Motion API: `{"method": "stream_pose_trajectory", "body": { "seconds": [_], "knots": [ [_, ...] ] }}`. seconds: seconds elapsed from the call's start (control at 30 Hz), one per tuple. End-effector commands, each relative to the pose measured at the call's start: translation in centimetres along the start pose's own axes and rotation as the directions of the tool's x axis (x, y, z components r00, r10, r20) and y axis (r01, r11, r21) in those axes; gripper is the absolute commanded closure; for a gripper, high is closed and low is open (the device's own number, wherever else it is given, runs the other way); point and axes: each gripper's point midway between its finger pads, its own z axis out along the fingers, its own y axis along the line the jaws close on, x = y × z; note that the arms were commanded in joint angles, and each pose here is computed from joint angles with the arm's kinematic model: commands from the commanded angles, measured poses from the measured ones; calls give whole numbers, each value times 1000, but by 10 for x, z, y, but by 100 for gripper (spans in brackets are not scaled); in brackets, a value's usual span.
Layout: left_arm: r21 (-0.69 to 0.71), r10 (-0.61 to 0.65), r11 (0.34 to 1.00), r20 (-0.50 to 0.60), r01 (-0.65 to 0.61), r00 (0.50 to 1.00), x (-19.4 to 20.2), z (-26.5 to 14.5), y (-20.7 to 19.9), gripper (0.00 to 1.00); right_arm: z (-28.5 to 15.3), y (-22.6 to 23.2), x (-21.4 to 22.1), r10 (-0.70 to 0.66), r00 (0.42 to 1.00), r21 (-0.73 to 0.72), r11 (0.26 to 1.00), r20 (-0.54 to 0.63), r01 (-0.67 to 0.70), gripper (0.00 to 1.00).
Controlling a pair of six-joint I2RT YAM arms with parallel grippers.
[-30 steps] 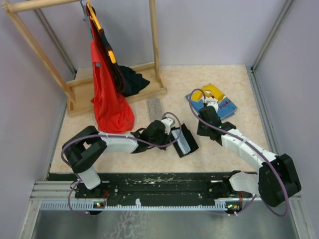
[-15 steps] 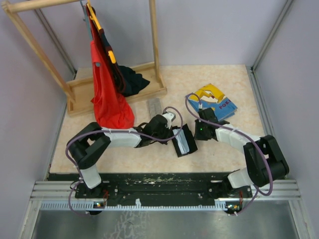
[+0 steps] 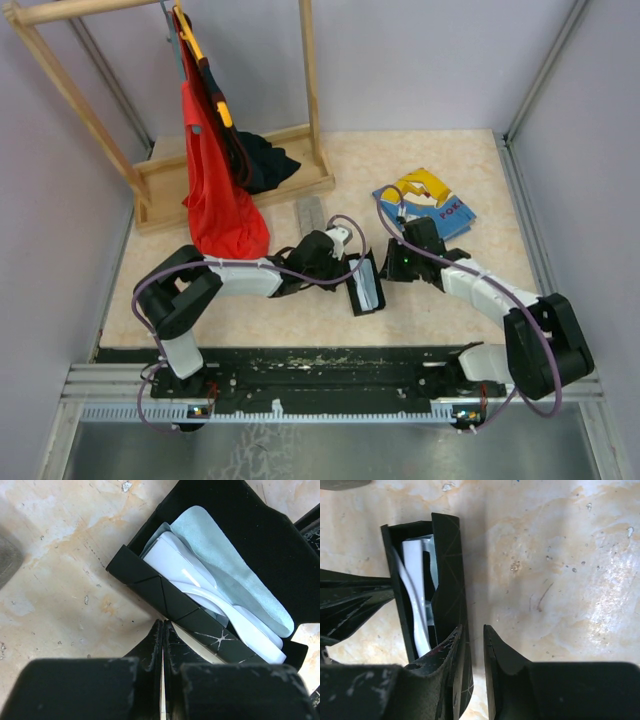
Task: Organize the sunglasses
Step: Close the sunglasses case at the center of the board.
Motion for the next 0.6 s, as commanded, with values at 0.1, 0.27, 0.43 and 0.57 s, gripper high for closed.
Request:
{"method": "stream_pose_trajectory", "body": {
  "seconds": [0.1, 0.27, 0.43, 0.57],
  "knots": [
    [17, -12, 1000, -89, 14, 996, 30, -4, 0, 100, -10, 22, -10, -7, 999, -109, 994, 50, 12, 76],
    [26, -18, 999, -93, 20, 996, 32, -5, -1, 100, -11, 30, -5, 0, 999, -164, 986, 44, 7, 74],
    [38, -24, 999, -96, 28, 995, 33, -5, -4, 100, -9, 36, -1, -7, 999, -187, 982, 32, 13, 66],
    [43, -26, 999, -96, 30, 995, 33, -5, -5, 100, -4, 39, 2, -9, 1000, -192, 981, 23, 13, 60]
  ]
}}
